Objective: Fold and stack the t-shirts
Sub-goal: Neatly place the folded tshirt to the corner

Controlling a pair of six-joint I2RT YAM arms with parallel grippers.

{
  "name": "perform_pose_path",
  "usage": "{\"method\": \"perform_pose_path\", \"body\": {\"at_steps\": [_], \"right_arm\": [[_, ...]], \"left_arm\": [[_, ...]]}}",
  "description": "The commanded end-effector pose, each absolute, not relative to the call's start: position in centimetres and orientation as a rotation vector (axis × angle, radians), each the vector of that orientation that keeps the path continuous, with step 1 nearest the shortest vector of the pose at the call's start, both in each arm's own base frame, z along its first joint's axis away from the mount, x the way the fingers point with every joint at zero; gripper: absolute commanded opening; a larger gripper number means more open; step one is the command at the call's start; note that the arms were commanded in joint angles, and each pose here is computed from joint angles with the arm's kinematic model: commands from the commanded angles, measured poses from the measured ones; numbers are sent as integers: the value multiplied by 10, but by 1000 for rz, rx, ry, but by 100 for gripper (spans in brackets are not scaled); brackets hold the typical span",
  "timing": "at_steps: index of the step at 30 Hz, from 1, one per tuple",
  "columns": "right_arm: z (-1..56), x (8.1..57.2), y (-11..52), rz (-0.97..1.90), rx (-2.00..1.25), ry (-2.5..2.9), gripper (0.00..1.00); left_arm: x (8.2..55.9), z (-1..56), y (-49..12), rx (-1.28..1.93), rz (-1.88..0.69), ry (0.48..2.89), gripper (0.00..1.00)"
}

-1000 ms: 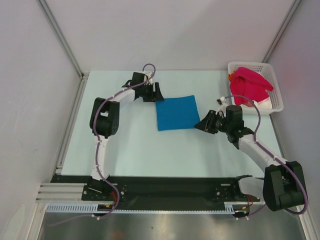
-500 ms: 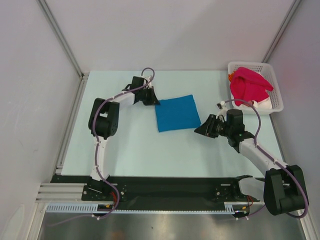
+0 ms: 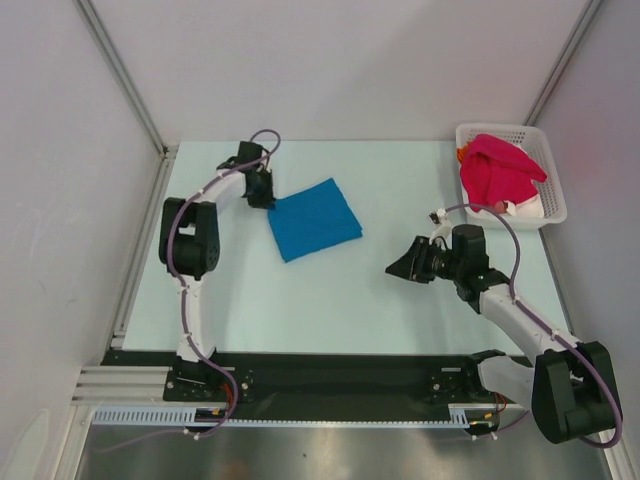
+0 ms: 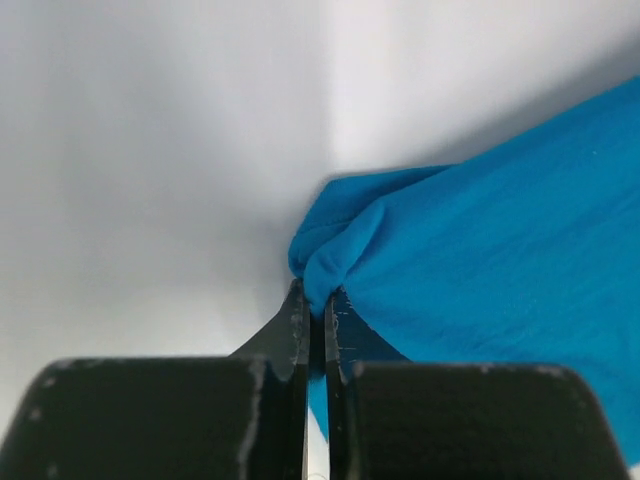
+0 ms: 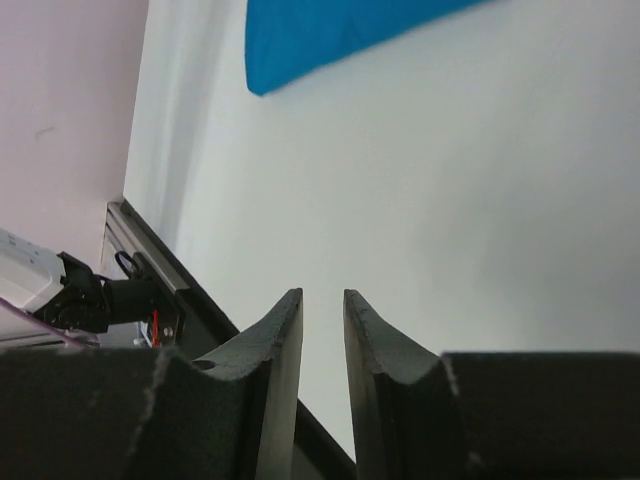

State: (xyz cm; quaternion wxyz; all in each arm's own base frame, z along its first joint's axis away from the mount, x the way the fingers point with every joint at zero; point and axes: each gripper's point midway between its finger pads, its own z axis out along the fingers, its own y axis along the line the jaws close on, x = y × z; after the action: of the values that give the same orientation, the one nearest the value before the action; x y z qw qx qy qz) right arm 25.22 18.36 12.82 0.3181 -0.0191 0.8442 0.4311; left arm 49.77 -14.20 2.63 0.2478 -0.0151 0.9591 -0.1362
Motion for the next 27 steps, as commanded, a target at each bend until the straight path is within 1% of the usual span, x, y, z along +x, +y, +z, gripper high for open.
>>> {"method": "perform_pose_path", "body": {"at_steps": [1, 2, 3, 5, 6, 9, 10, 11, 12, 13, 14, 15, 17, 19, 21, 22, 23, 27], "right_arm": [[133, 243, 191, 1165, -124, 2202, 29], [132, 242, 193, 1168, -128, 2209, 29], [132, 241, 194, 1177, -133, 2211, 29], [129, 241, 196, 1186, -132, 2227, 29], [129, 241, 197, 1192, -136, 2230, 29], [128, 244, 199, 1203, -136, 2243, 28], [129, 245, 200, 1204, -136, 2243, 28], [129, 247, 201, 1207, -135, 2248, 28], [127, 250, 203, 1216, -132, 2264, 28], [124, 249, 205, 1223, -133, 2278, 28], [124, 252, 207, 1228, -132, 2279, 27], [123, 254, 208, 1232, -129, 2282, 27], [118, 259, 212, 1245, -109, 2300, 27], [119, 266, 214, 1238, -112, 2302, 26], [117, 270, 213, 1204, -106, 2319, 26], [118, 272, 212, 1191, -104, 2323, 26], [117, 272, 211, 1175, -106, 2339, 26], [110, 274, 208, 1143, -84, 2372, 27]], "left_arm": [[521, 45, -42, -117, 43, 2579, 0], [532, 55, -32, -121, 83, 2545, 0], [538, 58, -11, -124, 180, 2527, 0], [551, 62, 9, -124, 274, 2499, 0], [554, 65, 29, -127, 378, 2485, 0], [570, 69, 64, -108, 564, 2445, 0], [572, 74, 80, -128, 671, 2421, 0], [584, 89, 89, -142, 714, 2365, 0], [587, 85, 101, -123, 785, 2358, 0], [588, 93, 113, -143, 873, 2316, 0], [601, 103, 118, -137, 905, 2246, 0], [602, 107, 139, -177, 937, 2214, 0], [616, 120, 156, -205, 973, 2115, 0], [628, 124, 161, -212, 979, 2059, 0], [643, 143, 166, -200, 1018, 1966, 0], [647, 136, 169, -194, 1041, 1953, 0], [656, 155, 174, -213, 1049, 1879, 1], [671, 158, 184, -218, 1009, 1808, 0]]}}
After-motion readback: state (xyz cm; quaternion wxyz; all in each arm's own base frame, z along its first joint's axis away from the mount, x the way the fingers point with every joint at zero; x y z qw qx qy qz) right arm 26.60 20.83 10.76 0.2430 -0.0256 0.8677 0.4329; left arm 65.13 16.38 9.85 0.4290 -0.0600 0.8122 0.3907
